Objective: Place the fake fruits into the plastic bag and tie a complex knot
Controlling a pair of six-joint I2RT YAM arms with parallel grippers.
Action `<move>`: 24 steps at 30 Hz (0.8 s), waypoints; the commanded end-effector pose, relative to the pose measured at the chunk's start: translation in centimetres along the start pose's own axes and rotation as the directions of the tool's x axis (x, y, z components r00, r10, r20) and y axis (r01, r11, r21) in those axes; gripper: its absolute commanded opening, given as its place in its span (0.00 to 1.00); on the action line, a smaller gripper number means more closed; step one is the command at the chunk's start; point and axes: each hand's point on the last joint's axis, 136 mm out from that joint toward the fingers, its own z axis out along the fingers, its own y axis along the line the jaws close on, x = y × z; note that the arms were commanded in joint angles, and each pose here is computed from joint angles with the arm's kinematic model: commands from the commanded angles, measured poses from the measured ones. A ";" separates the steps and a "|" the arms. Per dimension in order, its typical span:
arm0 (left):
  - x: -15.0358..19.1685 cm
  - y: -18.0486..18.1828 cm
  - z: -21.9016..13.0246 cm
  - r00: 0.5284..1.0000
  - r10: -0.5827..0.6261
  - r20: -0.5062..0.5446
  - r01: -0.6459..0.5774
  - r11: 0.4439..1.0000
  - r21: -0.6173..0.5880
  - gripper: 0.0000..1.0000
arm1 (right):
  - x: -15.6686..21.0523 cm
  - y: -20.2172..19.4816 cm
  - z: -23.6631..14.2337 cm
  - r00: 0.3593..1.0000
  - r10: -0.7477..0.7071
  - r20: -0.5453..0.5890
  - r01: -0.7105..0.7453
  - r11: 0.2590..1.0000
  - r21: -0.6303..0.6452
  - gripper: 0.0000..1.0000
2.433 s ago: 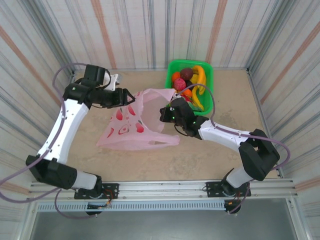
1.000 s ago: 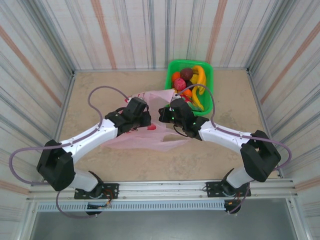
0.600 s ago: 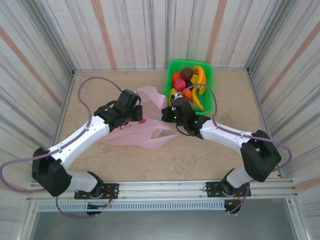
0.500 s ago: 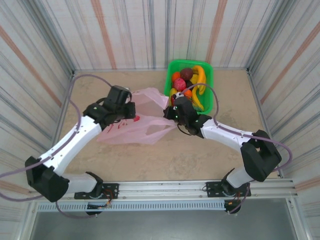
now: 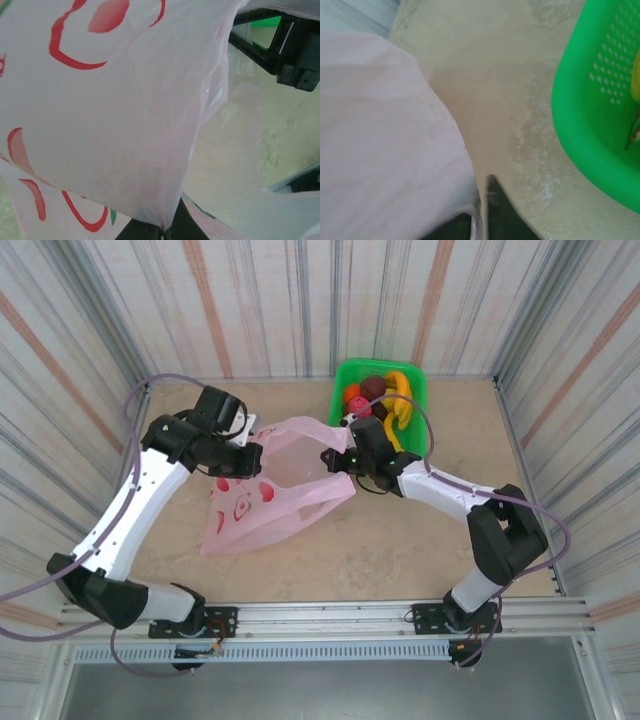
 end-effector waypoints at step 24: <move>-4.0 -0.6 -0.4 0.962 -0.272 -0.006 0.261 0.919 0.294 0.00 | 2.4 -1.4 -11.3 0.940 -0.338 0.045 0.341 0.930 -0.134 0.98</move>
